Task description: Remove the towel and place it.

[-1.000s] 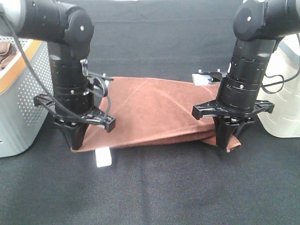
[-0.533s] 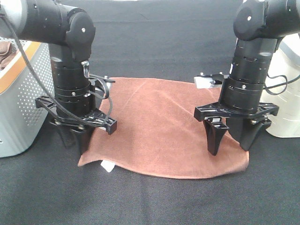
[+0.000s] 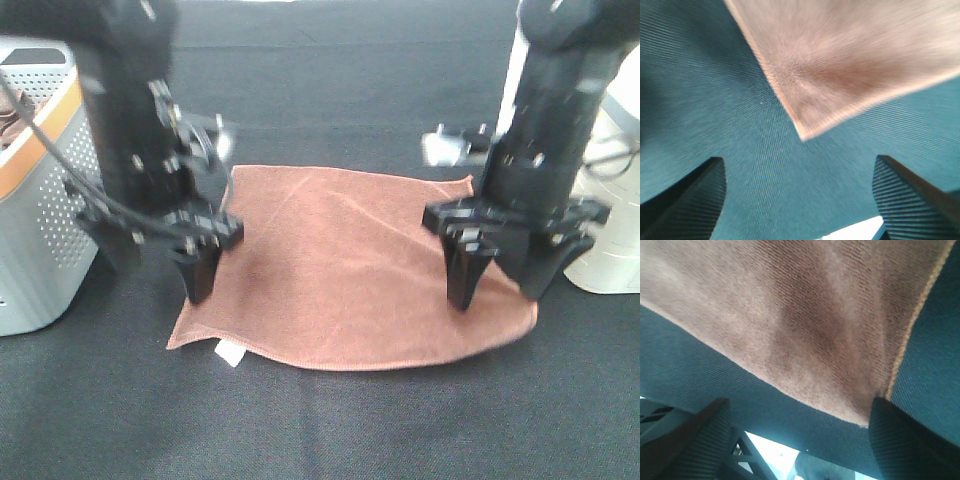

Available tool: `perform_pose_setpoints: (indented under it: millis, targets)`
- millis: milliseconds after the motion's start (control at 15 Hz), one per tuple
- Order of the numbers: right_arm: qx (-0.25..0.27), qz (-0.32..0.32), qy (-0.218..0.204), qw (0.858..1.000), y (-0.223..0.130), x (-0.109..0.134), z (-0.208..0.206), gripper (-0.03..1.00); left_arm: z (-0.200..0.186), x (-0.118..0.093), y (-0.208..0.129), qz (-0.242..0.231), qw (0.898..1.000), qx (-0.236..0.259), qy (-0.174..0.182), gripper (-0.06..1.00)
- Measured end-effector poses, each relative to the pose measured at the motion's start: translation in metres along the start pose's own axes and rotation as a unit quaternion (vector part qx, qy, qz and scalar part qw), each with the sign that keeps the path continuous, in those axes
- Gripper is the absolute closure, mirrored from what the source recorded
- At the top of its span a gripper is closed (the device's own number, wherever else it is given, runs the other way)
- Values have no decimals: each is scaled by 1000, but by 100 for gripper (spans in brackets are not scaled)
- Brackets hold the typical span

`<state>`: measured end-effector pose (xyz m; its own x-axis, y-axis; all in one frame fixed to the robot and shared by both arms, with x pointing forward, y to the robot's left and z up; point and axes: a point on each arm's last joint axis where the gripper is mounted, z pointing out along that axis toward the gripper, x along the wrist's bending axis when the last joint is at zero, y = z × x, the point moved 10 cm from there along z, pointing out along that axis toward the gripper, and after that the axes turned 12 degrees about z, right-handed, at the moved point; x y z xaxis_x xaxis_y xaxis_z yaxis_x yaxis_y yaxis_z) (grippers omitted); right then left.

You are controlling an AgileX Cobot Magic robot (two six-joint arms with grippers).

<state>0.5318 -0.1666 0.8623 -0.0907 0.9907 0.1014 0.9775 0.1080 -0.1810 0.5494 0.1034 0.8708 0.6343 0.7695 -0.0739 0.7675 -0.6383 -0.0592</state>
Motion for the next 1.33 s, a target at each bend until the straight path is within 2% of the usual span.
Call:
perform_pose_setpoints:
  millis: [267, 467, 667, 733, 933, 1000, 1200, 1333]
  targets:
    - [-44, 7, 14, 999, -5, 5, -31, 20, -52, -3, -3, 5, 998, -69, 13, 18]
    - [-54, 5, 58, 997, -11, 21, -45, 20, -80, -4, -8, 9, 994, -106, 24, 18]
    - [-102, -1, 78, 992, -16, 27, -73, 20, -91, -3, -11, 11, 992, -121, 32, 18]
    - [-102, -1, 78, 992, -16, 27, -73, 20, -91, -3, -11, 11, 992, -121, 32, 18]
    - [-160, -8, 87, 983, -19, 28, -101, 20, -114, -3, -18, 14, 988, -150, 44, 18]
    - [-162, -7, 87, 983, -17, 28, -100, 20, -117, -2, -19, 15, 987, -154, 47, 18]
    - [-112, 7, 71, 991, -10, 21, -54, 20, -125, -3, -21, 15, 985, -166, 50, 18]
    - [-118, 8, 77, 990, -12, 23, -59, 20, -141, -3, -28, 17, 981, -186, 60, 18]
